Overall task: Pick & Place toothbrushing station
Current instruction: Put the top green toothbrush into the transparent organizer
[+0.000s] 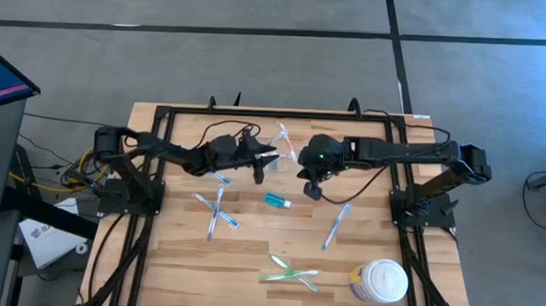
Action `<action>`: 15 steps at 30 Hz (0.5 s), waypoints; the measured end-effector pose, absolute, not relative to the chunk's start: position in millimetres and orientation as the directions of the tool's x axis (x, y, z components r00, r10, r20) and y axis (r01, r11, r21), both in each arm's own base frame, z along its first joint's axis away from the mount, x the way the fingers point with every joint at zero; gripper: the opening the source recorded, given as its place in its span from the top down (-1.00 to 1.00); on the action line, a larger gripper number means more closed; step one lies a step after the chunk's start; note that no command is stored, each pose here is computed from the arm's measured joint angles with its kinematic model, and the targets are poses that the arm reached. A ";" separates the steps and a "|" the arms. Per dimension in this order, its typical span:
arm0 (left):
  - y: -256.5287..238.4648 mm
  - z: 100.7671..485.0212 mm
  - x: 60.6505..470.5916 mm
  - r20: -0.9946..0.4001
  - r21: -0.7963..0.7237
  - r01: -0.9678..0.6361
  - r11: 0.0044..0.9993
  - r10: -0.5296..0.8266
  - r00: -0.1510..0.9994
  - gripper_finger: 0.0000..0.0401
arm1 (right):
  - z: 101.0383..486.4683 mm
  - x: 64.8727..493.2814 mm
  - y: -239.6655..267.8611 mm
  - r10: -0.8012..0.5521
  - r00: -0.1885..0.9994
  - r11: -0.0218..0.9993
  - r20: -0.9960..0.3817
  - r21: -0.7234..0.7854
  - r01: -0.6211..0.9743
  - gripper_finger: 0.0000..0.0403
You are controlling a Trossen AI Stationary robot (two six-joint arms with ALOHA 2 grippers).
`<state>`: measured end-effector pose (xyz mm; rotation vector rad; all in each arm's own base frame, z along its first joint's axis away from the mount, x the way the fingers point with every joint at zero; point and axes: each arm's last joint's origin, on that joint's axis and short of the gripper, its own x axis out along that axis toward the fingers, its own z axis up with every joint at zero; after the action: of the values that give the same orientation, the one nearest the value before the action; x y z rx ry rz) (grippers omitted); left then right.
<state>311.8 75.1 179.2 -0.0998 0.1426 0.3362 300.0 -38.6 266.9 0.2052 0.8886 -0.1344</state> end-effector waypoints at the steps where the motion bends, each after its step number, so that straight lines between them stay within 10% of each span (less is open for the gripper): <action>1: 72.8 179.8 312.0 -0.157 -0.074 -0.329 0.942 0.314 0.936 0.39 | 266.3 298.8 -41.5 -0.036 0.616 0.970 -0.787 0.121 0.213 1.00; 15: 64.9 180.1 313.5 -0.158 -0.074 -0.302 0.950 0.288 0.944 0.39 | 255.8 274.3 -76.7 -0.072 0.438 0.954 -0.896 0.067 0.293 1.00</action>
<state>313.5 64.9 180.1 -0.0978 0.1466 0.3013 274.3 -76.7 255.8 0.2252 1.0969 -0.2290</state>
